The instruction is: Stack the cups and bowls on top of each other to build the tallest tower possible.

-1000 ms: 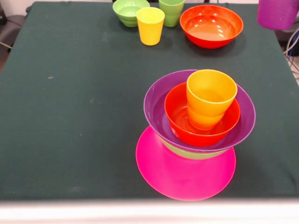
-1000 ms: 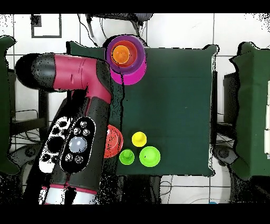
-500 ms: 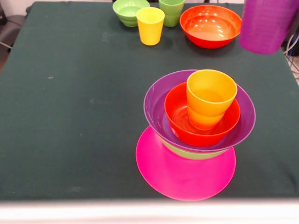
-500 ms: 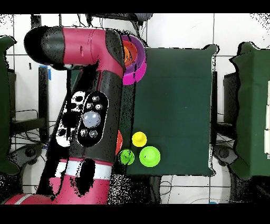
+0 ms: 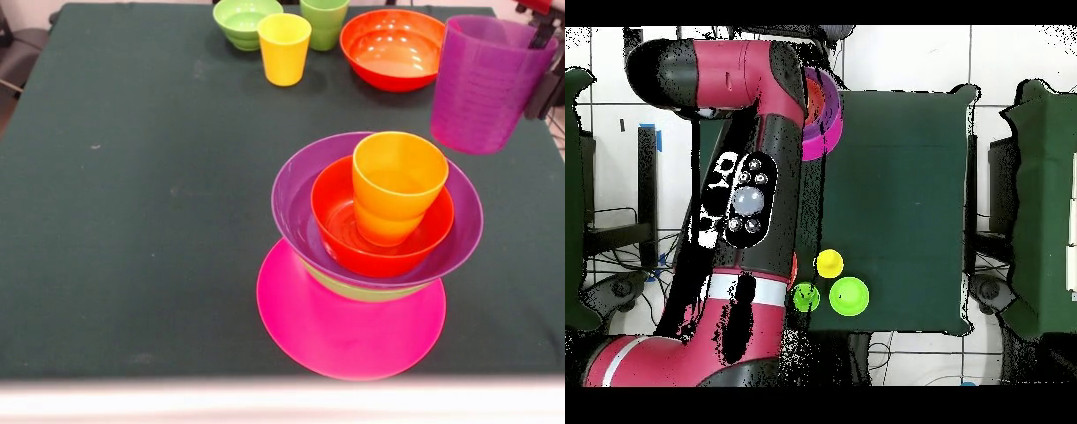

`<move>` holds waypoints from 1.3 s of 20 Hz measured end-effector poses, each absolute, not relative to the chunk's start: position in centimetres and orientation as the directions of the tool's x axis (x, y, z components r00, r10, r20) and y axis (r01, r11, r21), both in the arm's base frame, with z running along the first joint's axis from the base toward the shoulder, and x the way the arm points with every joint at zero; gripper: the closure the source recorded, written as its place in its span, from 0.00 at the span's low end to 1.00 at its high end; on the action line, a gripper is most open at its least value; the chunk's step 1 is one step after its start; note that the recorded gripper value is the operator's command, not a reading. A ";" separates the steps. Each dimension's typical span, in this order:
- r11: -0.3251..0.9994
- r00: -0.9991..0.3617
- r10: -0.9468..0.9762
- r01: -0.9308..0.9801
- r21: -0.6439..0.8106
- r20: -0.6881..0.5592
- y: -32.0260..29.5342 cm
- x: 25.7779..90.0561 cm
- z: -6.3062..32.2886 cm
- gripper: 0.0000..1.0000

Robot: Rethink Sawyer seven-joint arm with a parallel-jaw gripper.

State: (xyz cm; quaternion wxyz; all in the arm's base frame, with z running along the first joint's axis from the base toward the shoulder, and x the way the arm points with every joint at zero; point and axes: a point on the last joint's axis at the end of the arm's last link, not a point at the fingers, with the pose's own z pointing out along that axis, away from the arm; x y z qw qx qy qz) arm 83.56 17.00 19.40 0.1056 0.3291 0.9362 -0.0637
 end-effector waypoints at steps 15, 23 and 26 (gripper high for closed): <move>0.776 -0.768 0.600 0.627 -0.072 -0.224 16.7 83.7 18.6 1.00; 0.762 -0.755 0.616 0.643 -0.071 -0.226 14.9 84.3 19.8 1.00; 0.759 -0.750 0.620 0.647 -0.066 -0.231 14.5 84.4 20.3 1.00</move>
